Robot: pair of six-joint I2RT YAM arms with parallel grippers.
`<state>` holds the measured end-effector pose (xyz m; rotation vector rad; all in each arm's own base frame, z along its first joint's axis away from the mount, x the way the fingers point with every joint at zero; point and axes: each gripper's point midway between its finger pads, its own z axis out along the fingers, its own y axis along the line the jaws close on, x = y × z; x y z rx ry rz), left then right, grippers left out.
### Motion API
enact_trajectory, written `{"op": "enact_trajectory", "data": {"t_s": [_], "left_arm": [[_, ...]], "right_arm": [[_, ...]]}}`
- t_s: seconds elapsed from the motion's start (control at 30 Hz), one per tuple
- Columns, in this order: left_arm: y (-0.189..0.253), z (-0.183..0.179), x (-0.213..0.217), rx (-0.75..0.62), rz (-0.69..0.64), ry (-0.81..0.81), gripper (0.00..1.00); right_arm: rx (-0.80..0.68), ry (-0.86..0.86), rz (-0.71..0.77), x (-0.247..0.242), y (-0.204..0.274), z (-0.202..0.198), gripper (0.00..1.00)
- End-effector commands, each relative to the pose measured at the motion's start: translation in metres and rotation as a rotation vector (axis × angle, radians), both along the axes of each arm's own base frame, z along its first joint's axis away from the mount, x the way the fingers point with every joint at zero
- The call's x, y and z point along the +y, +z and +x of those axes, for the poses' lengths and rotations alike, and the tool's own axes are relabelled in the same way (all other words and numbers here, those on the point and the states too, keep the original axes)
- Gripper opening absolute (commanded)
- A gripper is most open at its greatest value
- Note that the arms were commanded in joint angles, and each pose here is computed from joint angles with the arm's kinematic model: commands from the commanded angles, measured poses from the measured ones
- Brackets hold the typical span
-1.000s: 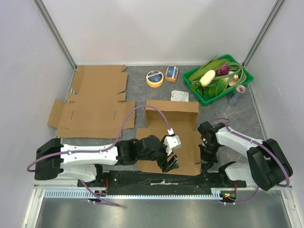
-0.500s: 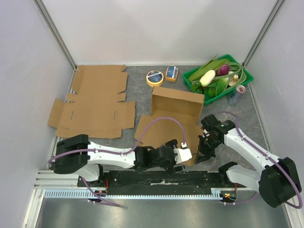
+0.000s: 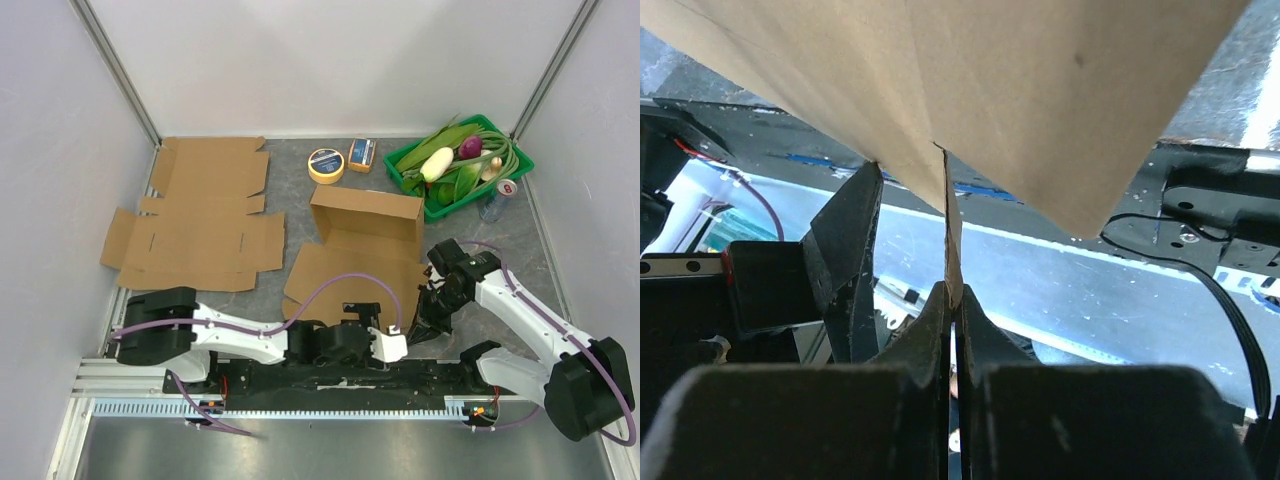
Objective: Fold the paper box
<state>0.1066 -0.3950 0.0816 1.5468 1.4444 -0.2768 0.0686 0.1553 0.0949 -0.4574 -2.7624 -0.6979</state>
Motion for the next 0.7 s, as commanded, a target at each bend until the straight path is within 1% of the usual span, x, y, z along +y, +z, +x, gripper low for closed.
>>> {"op": "enact_trajectory", "data": {"t_s": [0.0,0.07,0.23,0.37,0.43,0.47,0.53,0.57,0.6,0.63,0.67], "left_arm": [[0.032,-0.021,0.003,0.013,-0.094,-0.111,0.99],[0.039,-0.027,0.009,0.027,-0.125,-0.130,0.99],[0.022,-0.027,0.010,0.014,-0.058,-0.150,0.99],[0.009,-0.026,0.007,-0.006,-0.010,-0.167,0.96],[0.012,-0.017,0.005,-0.058,-0.017,-0.137,0.95],[0.009,-0.005,0.008,-0.103,0.009,-0.083,0.90],[0.013,0.008,0.007,-0.172,0.015,-0.044,0.82],[0.021,0.016,0.005,-0.213,-0.012,-0.003,0.74],[0.022,0.022,0.004,-0.242,-0.001,0.021,0.65],[0.028,0.026,0.004,-0.262,-0.013,0.050,0.45],[0.031,0.031,0.007,-0.280,-0.014,0.087,0.38]], "right_arm": [[0.018,-0.028,0.086,0.013,0.023,0.003,0.00],[0.023,-0.030,0.093,0.015,0.026,0.005,0.00],[0.044,-0.045,0.111,0.019,0.028,0.007,0.00],[0.064,-0.056,0.127,0.021,0.030,0.005,0.00],[0.066,-0.059,0.133,0.022,0.031,0.005,0.00],[0.069,-0.062,0.136,0.022,0.031,0.004,0.00],[0.074,-0.066,0.145,0.024,0.032,0.004,0.00],[0.073,-0.068,0.148,0.024,0.034,0.004,0.00],[0.064,-0.065,0.150,0.025,0.034,0.005,0.00],[0.032,-0.058,0.162,0.026,0.040,0.010,0.01],[-0.009,-0.047,0.166,0.024,0.042,0.015,0.03]]}}
